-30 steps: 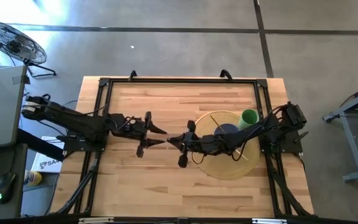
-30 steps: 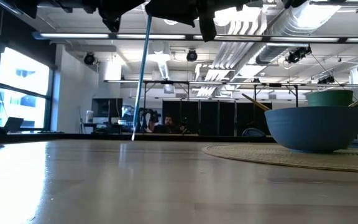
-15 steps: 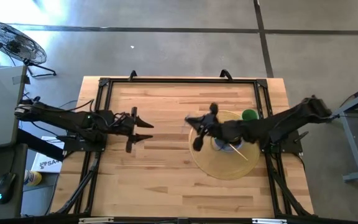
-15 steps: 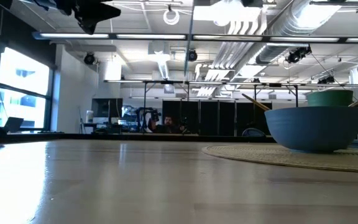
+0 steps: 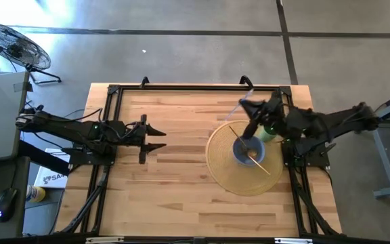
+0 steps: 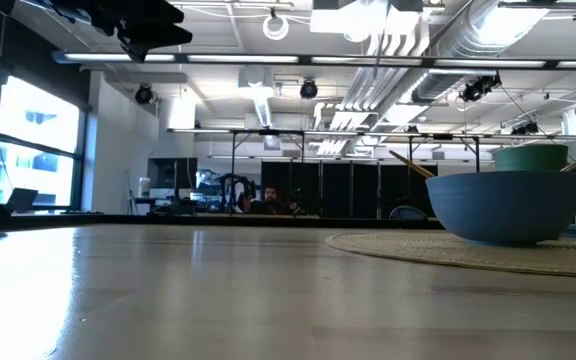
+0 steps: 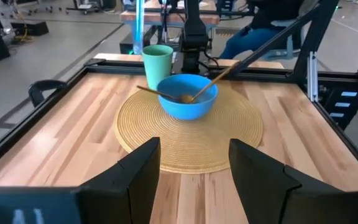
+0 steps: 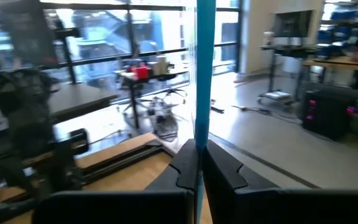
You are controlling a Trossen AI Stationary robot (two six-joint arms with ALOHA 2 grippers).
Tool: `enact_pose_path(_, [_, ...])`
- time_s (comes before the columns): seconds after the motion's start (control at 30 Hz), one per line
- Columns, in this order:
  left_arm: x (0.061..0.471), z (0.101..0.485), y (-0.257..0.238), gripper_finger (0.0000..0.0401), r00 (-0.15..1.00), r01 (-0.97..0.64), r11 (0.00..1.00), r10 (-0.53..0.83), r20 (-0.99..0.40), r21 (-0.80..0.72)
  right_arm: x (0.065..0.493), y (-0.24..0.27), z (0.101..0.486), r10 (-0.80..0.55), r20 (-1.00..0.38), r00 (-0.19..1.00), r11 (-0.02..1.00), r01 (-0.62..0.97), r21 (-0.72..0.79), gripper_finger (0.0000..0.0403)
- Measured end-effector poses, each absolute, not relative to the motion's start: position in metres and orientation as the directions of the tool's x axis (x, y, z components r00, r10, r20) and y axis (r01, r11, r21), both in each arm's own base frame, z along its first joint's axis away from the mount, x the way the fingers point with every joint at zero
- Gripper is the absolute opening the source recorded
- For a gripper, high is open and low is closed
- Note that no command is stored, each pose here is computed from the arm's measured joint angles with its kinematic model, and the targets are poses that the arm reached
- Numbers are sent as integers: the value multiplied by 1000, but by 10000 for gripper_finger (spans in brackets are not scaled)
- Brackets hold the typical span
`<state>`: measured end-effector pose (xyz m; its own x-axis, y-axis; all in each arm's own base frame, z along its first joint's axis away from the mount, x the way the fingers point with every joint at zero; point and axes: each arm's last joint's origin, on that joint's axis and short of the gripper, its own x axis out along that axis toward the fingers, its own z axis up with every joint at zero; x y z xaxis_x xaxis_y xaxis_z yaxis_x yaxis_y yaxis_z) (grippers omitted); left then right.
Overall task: Pick & Place Utensil
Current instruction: Put the blue straw into the green cup on the brown placemat
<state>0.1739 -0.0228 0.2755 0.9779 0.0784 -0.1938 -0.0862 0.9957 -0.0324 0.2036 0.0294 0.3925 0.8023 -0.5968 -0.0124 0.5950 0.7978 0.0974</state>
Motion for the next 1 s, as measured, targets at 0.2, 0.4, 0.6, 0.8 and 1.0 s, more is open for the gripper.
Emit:
enact_pose_path(0.2, [174,263,-23,189,986,-85,995,77,-148,-45,186,23,397,-664,-19,747,745,664,72,3])
enact_pose_path(0.4, [171,247,-22,188,987,-103,993,95,-128,-55,181,21,398,-714,-12,701,701,714,5,4])
enact_pose_path(0.6, [163,244,-20,188,990,-111,990,103,-92,-85,173,15,406,-773,-22,634,634,771,-61,4])
enact_pose_path(0.8, [157,242,-19,188,992,-110,990,103,-76,-93,161,2,417,-795,-103,598,604,795,-54,2])
enact_pose_path(1.0, [156,234,-19,188,990,-119,986,109,-86,-113,145,-12,419,-791,-237,564,584,812,-16,2])
